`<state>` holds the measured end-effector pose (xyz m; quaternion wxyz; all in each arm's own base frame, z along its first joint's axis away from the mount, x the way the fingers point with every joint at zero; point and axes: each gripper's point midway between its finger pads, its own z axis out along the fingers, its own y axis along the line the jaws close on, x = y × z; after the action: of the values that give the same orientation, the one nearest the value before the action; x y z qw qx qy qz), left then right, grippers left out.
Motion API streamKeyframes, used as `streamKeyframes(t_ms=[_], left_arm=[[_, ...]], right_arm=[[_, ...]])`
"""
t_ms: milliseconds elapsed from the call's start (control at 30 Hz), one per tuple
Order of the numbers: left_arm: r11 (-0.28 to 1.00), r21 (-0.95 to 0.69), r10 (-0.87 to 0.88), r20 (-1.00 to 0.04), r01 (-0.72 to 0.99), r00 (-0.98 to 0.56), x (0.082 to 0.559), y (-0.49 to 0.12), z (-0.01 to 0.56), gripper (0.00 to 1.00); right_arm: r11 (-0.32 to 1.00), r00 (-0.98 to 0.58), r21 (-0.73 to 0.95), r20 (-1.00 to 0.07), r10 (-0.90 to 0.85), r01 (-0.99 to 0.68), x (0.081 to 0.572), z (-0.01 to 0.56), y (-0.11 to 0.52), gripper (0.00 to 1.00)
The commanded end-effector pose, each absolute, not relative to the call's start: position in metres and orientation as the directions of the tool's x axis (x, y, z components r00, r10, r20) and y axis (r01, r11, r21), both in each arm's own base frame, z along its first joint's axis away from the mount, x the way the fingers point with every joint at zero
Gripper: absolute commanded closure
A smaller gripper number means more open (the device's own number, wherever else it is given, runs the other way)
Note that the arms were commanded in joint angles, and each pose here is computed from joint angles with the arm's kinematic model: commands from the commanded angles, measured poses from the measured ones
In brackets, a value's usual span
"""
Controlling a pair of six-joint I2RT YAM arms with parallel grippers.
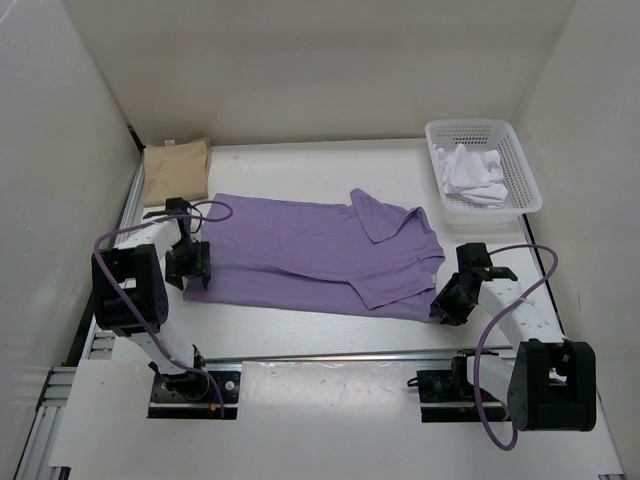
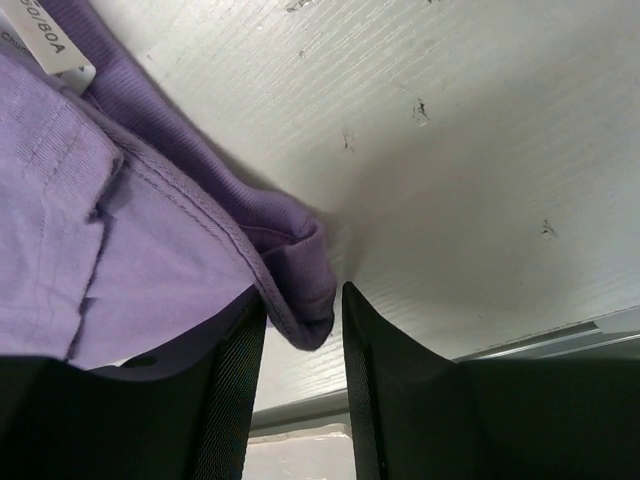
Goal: Fold and stack the t-shirts
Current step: Fold the flattened tshirt in 1/3 of the way
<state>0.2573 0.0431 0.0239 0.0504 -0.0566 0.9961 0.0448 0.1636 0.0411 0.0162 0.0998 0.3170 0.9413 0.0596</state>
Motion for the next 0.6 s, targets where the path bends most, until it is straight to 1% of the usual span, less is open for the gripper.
streamKeyframes(t_ms=[0, 100, 167, 200, 233, 267, 367, 400, 467, 533, 567], left_arm=[[0.991, 0.044, -0.119, -0.094, -0.123, -0.988, 0.255, 0.039, 0.020, 0.29], [0.990, -0.008, -0.140, -0.077, -0.140, -0.987, 0.259, 0.035, 0.013, 0.29], [0.989, -0.020, -0.149, -0.076, -0.148, -0.986, 0.262, 0.036, 0.012, 0.33], [0.989, -0.031, -0.149, -0.063, -0.148, -0.987, 0.261, 0.034, 0.009, 0.36], [0.987, -0.040, -0.158, -0.072, -0.156, -0.985, 0.264, 0.035, 0.011, 0.39], [0.986, -0.055, -0.159, -0.063, -0.155, -0.985, 0.263, 0.033, 0.009, 0.44], [0.986, -0.069, -0.159, -0.053, -0.155, -0.986, 0.263, 0.030, 0.006, 0.53], [0.984, -0.069, -0.168, -0.053, -0.164, -0.984, 0.264, 0.033, 0.004, 0.61], [0.981, -0.081, -0.178, -0.044, -0.174, -0.983, 0.260, 0.033, 0.002, 0.73], [0.977, -0.105, -0.189, -0.033, -0.185, -0.981, 0.260, 0.031, 0.000, 0.90], [0.974, -0.115, -0.198, -0.033, -0.193, -0.980, 0.260, 0.032, 0.000, 0.90]], right_arm=[[0.774, -0.757, 0.202, -0.168, 0.631, 0.600, 0.174, 0.016, 0.042, 0.59], [0.768, -0.753, 0.201, -0.163, 0.638, 0.608, 0.177, 0.013, 0.043, 0.75], [0.768, -0.754, 0.208, -0.157, 0.638, 0.606, 0.176, 0.014, 0.044, 0.87], [0.767, -0.756, 0.214, -0.151, 0.637, 0.604, 0.176, 0.014, 0.046, 0.89], [0.761, -0.750, 0.217, -0.150, 0.644, 0.611, 0.174, 0.013, 0.046, 0.91], [0.761, -0.749, 0.222, -0.156, 0.644, 0.609, 0.175, 0.014, 0.046, 0.93], [0.761, -0.746, 0.231, -0.166, 0.645, 0.606, 0.176, 0.017, 0.046, 0.94], [0.761, -0.746, 0.231, -0.166, 0.645, 0.606, 0.176, 0.017, 0.046, 0.96], [0.761, -0.746, 0.231, -0.166, 0.645, 0.606, 0.176, 0.017, 0.046, 0.99], [0.761, -0.746, 0.231, -0.166, 0.645, 0.606, 0.175, 0.018, 0.046, 1.00], [0.761, -0.748, 0.225, -0.159, 0.644, 0.608, 0.172, 0.017, 0.046, 1.00]])
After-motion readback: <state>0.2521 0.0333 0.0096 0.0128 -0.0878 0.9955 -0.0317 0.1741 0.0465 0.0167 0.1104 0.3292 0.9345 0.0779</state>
